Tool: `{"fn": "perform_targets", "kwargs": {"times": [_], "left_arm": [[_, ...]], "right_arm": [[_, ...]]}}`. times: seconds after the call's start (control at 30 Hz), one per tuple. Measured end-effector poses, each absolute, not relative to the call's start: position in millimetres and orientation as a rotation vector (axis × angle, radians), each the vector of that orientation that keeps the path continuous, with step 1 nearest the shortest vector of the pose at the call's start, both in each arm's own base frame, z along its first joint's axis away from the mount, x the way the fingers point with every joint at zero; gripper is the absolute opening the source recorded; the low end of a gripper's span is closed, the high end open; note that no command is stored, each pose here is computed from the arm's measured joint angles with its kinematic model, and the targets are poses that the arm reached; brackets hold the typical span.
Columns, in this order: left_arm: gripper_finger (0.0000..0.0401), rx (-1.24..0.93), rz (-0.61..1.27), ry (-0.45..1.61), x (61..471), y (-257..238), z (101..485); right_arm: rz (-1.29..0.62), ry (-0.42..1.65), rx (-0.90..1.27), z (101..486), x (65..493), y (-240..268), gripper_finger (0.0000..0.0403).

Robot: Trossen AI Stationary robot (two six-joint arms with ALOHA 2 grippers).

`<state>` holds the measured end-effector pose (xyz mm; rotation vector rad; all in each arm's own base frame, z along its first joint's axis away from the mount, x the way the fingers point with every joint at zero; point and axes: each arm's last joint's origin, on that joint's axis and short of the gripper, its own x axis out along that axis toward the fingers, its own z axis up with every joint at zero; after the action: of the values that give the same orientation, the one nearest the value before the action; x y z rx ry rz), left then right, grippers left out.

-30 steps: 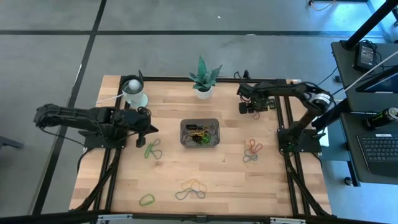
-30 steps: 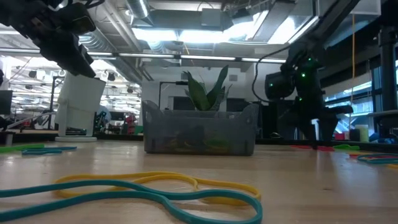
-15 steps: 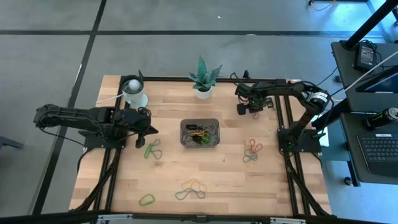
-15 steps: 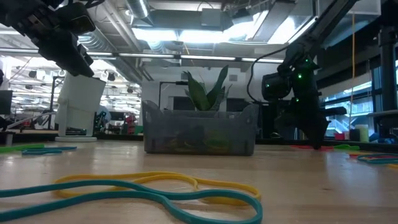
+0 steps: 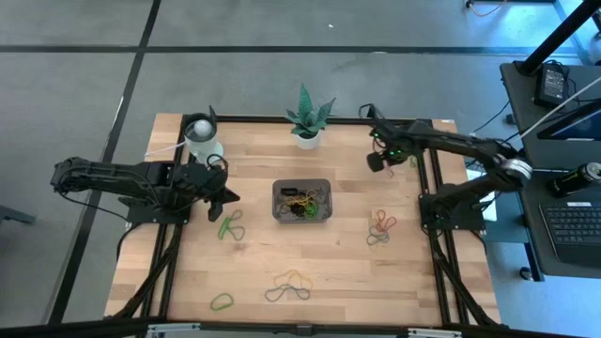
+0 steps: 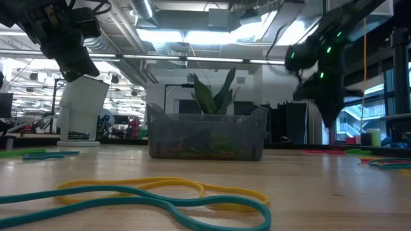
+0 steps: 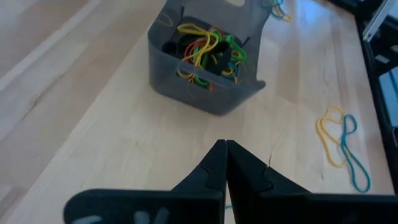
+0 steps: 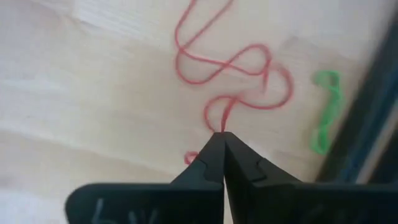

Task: Pick and place rubber bands into bin
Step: Put the red rubber band into the black bin

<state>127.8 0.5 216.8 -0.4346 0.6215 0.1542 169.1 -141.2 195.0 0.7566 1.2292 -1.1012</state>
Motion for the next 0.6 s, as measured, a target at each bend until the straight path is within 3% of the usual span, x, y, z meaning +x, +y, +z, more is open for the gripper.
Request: {"fn": "perform_targets", "kwargs": {"times": [0.6], "left_arm": [[0.0001,-0.410,0.223,0.578,129,3,219]], "right_arm": [[-1.015,0.798,0.682,280,153,-113,0.0000]]}}
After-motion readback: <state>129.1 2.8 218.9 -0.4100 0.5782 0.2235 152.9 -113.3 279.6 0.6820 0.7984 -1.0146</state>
